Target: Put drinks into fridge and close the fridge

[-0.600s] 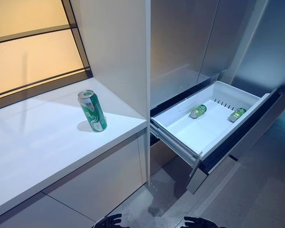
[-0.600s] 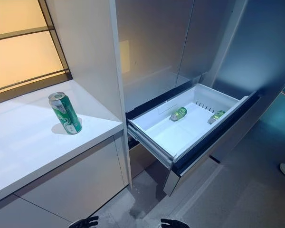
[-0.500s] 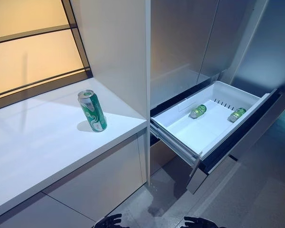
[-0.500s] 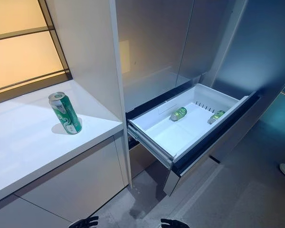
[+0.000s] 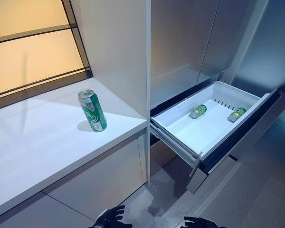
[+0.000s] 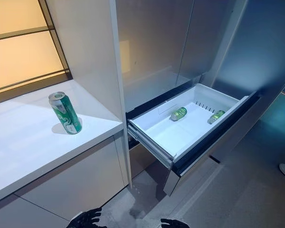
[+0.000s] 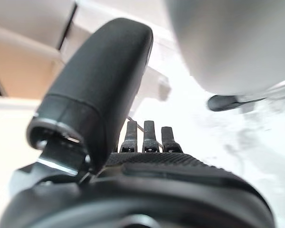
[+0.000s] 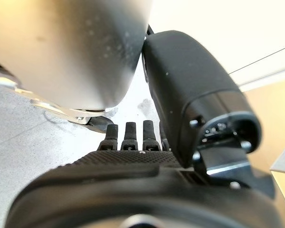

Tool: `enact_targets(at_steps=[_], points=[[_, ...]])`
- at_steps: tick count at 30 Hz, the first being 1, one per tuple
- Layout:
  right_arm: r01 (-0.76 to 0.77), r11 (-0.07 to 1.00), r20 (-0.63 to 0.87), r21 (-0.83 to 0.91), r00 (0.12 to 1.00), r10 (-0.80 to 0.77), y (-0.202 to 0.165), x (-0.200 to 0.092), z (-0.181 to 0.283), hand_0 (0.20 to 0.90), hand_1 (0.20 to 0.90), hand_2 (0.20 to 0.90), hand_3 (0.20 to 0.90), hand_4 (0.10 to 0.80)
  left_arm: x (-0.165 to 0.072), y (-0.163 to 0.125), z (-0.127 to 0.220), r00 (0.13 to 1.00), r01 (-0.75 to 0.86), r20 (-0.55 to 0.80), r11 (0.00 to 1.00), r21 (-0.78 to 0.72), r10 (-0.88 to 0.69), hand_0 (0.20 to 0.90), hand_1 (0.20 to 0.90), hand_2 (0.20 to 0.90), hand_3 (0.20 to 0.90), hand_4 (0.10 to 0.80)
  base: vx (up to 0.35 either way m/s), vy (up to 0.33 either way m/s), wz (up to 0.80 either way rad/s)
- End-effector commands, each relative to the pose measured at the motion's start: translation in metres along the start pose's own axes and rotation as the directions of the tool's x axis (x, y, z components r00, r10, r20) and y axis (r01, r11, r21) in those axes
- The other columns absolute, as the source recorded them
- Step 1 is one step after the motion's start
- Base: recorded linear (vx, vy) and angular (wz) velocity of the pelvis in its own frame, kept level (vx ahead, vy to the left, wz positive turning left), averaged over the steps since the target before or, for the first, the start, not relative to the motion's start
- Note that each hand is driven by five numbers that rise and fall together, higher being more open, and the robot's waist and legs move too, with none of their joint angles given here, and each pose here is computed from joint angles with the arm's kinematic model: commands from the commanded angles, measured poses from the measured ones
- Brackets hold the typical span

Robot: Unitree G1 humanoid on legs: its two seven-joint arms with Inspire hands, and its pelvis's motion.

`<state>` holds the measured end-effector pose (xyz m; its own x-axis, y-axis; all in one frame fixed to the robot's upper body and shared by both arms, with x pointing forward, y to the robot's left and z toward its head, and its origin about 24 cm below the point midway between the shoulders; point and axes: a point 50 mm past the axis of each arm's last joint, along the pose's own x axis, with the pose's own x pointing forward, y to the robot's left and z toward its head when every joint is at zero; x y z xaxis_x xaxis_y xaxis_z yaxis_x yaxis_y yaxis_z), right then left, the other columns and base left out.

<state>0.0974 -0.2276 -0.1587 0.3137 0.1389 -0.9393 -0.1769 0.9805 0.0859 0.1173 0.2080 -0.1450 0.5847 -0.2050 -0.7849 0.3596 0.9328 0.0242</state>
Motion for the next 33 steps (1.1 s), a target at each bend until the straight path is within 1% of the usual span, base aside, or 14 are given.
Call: enact_targets(at_steps=[1, 3, 7, 10, 11, 12, 14, 17, 21, 23, 25, 28, 32, 33], points=[[0.001, 0.995, -0.025, -0.097, 1.0, -0.003, -0.017, -0.004, 0.014, 0.9, 0.9, 0.9, 0.9, 0.8, 0.016, 0.007, 0.086, 0.936, 0.054, 0.339, 0.989, 0.136, -0.098, 0.9, 0.9, 0.9, 0.9, 0.8, -0.038, 0.034, -0.01], [0.007, 0.995, -0.023, -0.104, 1.0, -0.01, -0.021, -0.006, 0.017, 0.9, 0.9, 0.9, 0.9, 0.8, 0.015, 0.006, 0.116, 0.887, 0.085, 0.432, 0.977, 0.194, -0.163, 0.9, 0.9, 0.9, 0.9, 0.8, -0.037, 0.041, -0.02], [0.015, 0.993, -0.02, -0.115, 1.0, -0.017, -0.025, -0.007, 0.022, 0.9, 0.9, 0.9, 0.9, 0.8, 0.001, 0.01, 0.174, 0.755, 0.165, 0.601, 0.963, 0.211, -0.261, 0.9, 0.9, 0.9, 0.9, 0.8, -0.038, 0.036, -0.02], [0.023, 0.993, -0.015, -0.113, 1.0, -0.025, -0.026, -0.008, 0.022, 0.9, 0.9, 0.9, 0.9, 0.8, -0.035, 0.02, 0.24, 0.539, 0.241, 0.769, 0.938, 0.25, -0.343, 0.9, 0.9, 0.9, 0.9, 0.8, -0.044, 0.018, 0.0], [0.023, 0.994, -0.015, -0.111, 1.0, -0.025, -0.026, -0.007, 0.02, 0.9, 0.9, 0.9, 0.9, 0.8, -0.054, 0.022, 0.263, 0.427, 0.259, 0.83, 0.928, 0.269, -0.36, 0.9, 0.9, 0.9, 0.9, 0.8, 0.0, 0.0, 0.0], [0.023, 0.994, -0.015, -0.11, 1.0, -0.025, -0.025, -0.007, 0.02, 0.9, 0.9, 0.9, 0.9, 0.8, -0.061, 0.022, 0.272, 0.404, 0.262, 0.84, 0.926, 0.273, -0.362, 0.9, 0.9, 0.9, 0.9, 0.8, 0.0, 0.0, 0.0], [0.02, 0.994, -0.017, -0.107, 1.0, -0.022, -0.021, -0.006, 0.015, 0.9, 0.9, 0.9, 0.9, 0.8, -0.095, 0.023, 0.304, 0.247, 0.273, 0.905, 0.921, 0.277, -0.345, 0.9, 0.9, 0.9, 0.9, 0.8, 0.005, -0.019, 0.04], [0.01, 0.994, -0.024, -0.105, 1.0, -0.013, -0.014, -0.004, 0.005, 0.9, 0.9, 0.9, 0.9, 0.8, -0.141, 0.024, 0.329, 0.046, 0.274, 0.95, 0.919, 0.285, -0.309, 0.9, 0.9, 0.9, 0.9, 0.8, 0.024, -0.024, 0.05], [0.001, 0.994, -0.036, -0.11, 0.999, -0.005, -0.008, -0.003, -0.003, 0.9, 0.9, 0.9, 0.9, 0.8, -0.179, 0.024, 0.34, -0.12, 0.22, 0.953, 0.928, 0.3, -0.279, 0.9, 0.9, 0.9, 0.9, 0.8, 0.029, -0.025, 0.05], [-0.002, 0.993, -0.039, -0.115, 0.999, -0.002, -0.004, -0.002, -0.006, 0.9, 0.9, 0.9, 0.9, 0.8, -0.191, 0.026, 0.344, -0.172, 0.194, 0.949, 0.936, 0.294, -0.262, 0.9, 0.9, 0.9, 0.9, 0.8, 0.024, -0.018, 0.11], [-0.008, 0.992, -0.047, -0.126, 0.999, 0.002, 0.001, 0.0, -0.009, 0.9, 0.9, 0.9, 0.9, 0.8, -0.214, 0.031, 0.35, -0.247, 0.091, 0.943, 0.964, 0.251, -0.222, 0.9, 0.9, 0.9, 0.9, 0.8, 0.015, -0.012, 0.03], [-0.018, 0.99, -0.06, -0.142, 0.998, 0.01, 0.004, 0.0, -0.011, 0.9, 0.9, 0.9, 0.9, 0.8, -0.233, 0.041, 0.358, -0.3, -0.003, 0.94, 0.986, 0.17, -0.163, 0.9, 0.9, 0.9, 0.9, 0.8, 0.019, -0.005, 0.03], [-0.026, 0.987, -0.07, -0.16, 0.997, 0.015, 0.007, 0.001, -0.012, 0.9, 0.9, 0.9, 0.9, 0.8, -0.244, 0.055, 0.365, -0.306, -0.07, 0.949, 0.996, 0.057, -0.075, 0.9, 0.9, 0.9, 0.9, 0.8, 0.026, -0.002, 0.06], [-0.029, 0.986, -0.074, -0.167, 0.997, 0.017, 0.008, 0.002, -0.011, 0.9, 0.9, 0.9, 0.9, 0.8, -0.248, 0.061, 0.368, -0.305, -0.094, 0.952, 0.996, -0.004, -0.025, 0.9, 0.9, 0.9, 0.9, 0.8, 0.022, 0.002, 0.03]])
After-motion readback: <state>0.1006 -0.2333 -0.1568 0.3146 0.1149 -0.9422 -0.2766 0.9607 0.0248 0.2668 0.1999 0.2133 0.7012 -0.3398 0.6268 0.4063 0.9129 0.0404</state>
